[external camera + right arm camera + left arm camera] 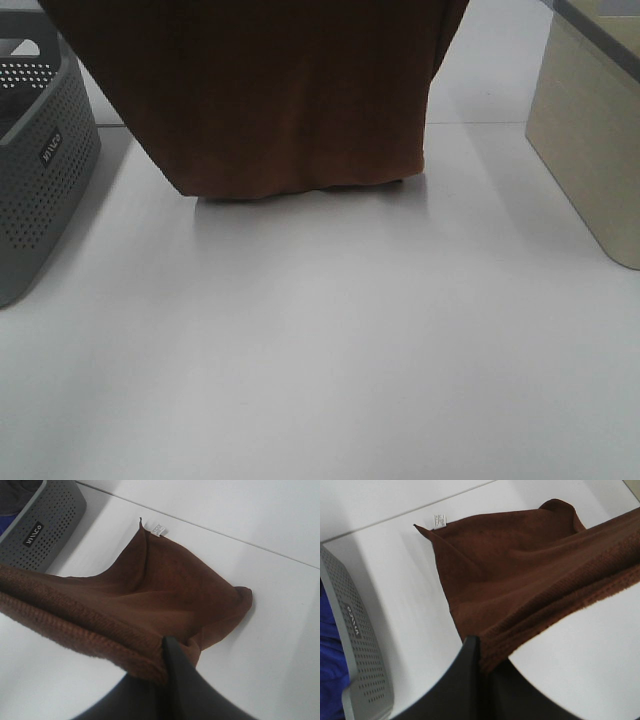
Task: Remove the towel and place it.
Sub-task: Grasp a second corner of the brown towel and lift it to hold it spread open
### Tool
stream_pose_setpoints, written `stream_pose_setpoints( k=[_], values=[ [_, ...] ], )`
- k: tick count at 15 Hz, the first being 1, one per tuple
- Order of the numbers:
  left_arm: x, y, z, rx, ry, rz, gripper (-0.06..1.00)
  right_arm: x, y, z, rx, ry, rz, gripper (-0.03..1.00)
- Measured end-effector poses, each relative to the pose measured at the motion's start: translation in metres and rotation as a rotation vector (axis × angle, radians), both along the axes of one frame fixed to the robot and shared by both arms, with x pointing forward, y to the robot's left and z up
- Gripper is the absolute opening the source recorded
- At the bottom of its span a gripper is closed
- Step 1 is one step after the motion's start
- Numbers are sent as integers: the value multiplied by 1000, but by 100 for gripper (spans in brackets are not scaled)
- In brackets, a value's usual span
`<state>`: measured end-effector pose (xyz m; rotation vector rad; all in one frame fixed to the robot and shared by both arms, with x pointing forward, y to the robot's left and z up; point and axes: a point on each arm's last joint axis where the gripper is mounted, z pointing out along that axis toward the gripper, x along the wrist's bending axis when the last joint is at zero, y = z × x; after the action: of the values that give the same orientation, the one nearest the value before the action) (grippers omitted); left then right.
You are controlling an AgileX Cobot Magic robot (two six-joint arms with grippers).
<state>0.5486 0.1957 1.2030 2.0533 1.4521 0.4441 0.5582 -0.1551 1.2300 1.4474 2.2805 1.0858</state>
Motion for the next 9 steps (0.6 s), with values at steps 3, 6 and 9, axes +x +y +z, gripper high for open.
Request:
stream_pose_setpoints(
  k=[3,6,9],
  values=[
    [-24,4,-17,-23,70,6,0,-29,-10,-1,-1,27,6,1],
    [-45,4,-31,-57,130,-21,0,-55,-19,-23,-28,105,6,1],
    [-69,9,-37,-76,147,-36,0,-78,-25,-34,-8,154,15,1]
  ],
)
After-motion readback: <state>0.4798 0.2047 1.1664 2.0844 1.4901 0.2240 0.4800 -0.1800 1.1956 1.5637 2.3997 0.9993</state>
